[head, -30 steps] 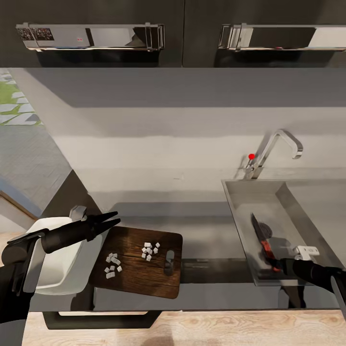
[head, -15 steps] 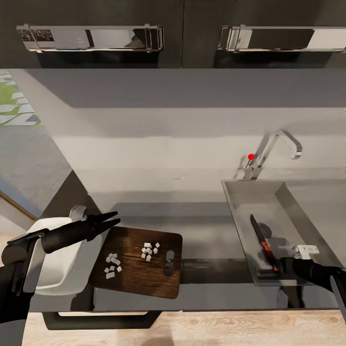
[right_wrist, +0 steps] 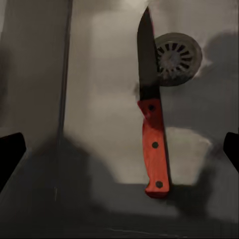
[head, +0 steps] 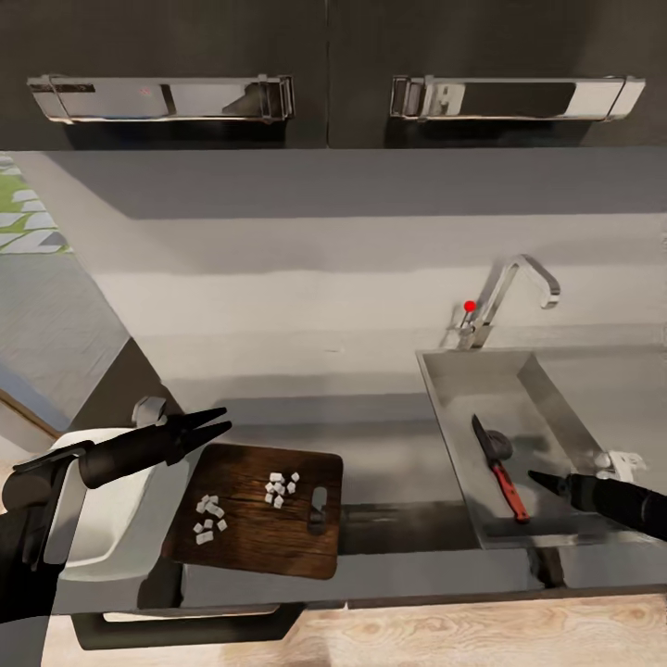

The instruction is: In the kitchen, take the Vidalia onion out of the sink, dice it on the chopping board with the paring knife, put the diced onion into the bowl on the countertop, then place both the paring knife and the chopping board into the sink.

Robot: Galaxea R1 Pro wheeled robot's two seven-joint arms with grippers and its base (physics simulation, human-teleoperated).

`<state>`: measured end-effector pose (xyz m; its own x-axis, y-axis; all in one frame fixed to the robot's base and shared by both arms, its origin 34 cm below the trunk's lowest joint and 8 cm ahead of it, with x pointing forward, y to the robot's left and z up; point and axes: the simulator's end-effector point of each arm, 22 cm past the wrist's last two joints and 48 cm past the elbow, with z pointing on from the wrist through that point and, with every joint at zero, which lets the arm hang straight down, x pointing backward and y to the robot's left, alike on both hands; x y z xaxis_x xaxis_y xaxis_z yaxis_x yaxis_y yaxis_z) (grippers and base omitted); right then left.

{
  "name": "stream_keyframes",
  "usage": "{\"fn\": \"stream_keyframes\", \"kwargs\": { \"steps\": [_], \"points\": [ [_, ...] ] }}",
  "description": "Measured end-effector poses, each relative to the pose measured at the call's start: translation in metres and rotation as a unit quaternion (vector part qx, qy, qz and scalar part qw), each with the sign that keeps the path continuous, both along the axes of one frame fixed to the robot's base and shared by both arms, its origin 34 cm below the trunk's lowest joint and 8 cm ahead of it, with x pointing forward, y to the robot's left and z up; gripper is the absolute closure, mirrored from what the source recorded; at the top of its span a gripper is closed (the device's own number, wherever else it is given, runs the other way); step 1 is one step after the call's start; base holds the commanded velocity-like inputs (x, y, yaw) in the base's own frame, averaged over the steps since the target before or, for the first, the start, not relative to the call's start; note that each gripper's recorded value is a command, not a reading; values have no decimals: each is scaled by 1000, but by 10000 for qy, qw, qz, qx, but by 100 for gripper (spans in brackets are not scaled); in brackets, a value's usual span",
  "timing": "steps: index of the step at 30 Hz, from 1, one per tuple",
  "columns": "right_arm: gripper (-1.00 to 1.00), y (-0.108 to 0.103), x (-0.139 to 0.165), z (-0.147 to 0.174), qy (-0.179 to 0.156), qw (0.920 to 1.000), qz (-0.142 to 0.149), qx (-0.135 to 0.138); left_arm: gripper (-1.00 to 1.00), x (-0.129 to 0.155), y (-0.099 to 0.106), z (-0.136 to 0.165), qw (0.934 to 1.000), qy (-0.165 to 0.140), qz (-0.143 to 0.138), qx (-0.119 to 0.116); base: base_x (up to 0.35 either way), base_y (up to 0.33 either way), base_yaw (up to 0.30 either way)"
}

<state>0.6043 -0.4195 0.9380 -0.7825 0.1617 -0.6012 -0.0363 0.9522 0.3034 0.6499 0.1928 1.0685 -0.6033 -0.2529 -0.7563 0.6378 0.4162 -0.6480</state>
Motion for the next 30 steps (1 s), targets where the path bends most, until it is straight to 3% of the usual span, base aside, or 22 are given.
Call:
{"fn": "stream_keyframes", "kwargs": {
  "steps": [2,8,15,30],
  "points": [
    [-100,-8,-2,14,-106,9998,-32,185,-100,-1,-1,2,10000,-17,-15,-9,0,0,-8],
    [-100,-35,-6,55,-433,9982,-40,409,-100,-3,-1,9,10000,-76,-46,-37,0,0,-4],
    [-100,-47,-15,106,-1068,9893,25,991,-100,-4,-3,16,9999,-140,-80,-61,-120,72,-69],
    [-100,-39,-12,139,-1661,9767,195,1347,-100,-8,-6,29,9995,-238,-143,-169,-231,156,-34]
  ]
}}
